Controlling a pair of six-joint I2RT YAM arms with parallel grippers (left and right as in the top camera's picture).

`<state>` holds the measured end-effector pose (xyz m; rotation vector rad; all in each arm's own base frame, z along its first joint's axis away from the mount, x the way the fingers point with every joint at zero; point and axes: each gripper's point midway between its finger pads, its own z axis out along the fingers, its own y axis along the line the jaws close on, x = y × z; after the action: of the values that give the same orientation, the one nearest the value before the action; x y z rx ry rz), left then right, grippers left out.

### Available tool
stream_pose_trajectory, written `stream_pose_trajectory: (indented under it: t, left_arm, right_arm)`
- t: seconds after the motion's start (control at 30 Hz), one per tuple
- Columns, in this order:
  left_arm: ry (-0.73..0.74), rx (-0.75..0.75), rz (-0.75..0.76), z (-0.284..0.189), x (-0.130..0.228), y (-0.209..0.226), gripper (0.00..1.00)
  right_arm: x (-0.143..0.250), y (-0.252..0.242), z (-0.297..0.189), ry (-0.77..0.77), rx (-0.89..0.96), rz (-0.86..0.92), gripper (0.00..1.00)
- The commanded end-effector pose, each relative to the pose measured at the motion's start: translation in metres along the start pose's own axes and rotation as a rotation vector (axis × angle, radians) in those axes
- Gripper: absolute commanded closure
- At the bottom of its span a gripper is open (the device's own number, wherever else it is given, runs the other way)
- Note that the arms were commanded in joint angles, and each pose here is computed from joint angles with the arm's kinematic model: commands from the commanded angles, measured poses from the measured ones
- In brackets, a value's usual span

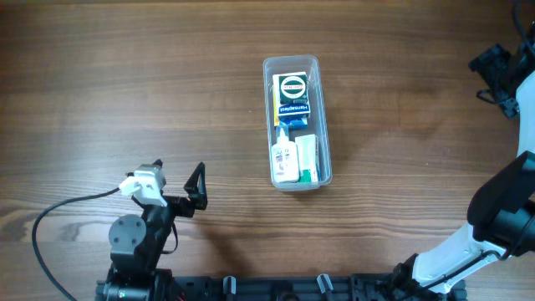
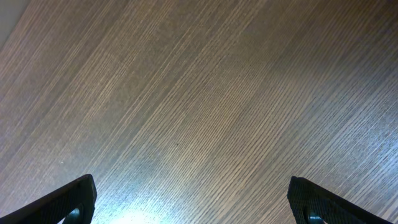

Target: Pack container

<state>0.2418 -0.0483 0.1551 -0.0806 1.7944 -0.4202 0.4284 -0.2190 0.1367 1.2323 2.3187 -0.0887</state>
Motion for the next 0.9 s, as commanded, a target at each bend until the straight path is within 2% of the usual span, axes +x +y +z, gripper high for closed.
stream_pose_trajectory:
  t: [0.0, 0.57, 0.87]
  left_arm:
    - [-0.060, -0.001, 0.024, -0.004, -0.007, 0.003, 0.00]
    - [-0.206, -0.038, 0.041, -0.007, -0.023, 0.018, 0.00]
    - [-0.173, -0.052, 0.033, -0.005, -0.013, 0.022, 0.00]
  right_arm:
    - [0.004, 0.000, 0.006, 0.014, 0.003, 0.011, 0.00]
    - [0.004, 0.000, 0.006, 0.014, 0.003, 0.011, 0.00]
    - [0.004, 0.000, 0.006, 0.014, 0.003, 0.011, 0.00]
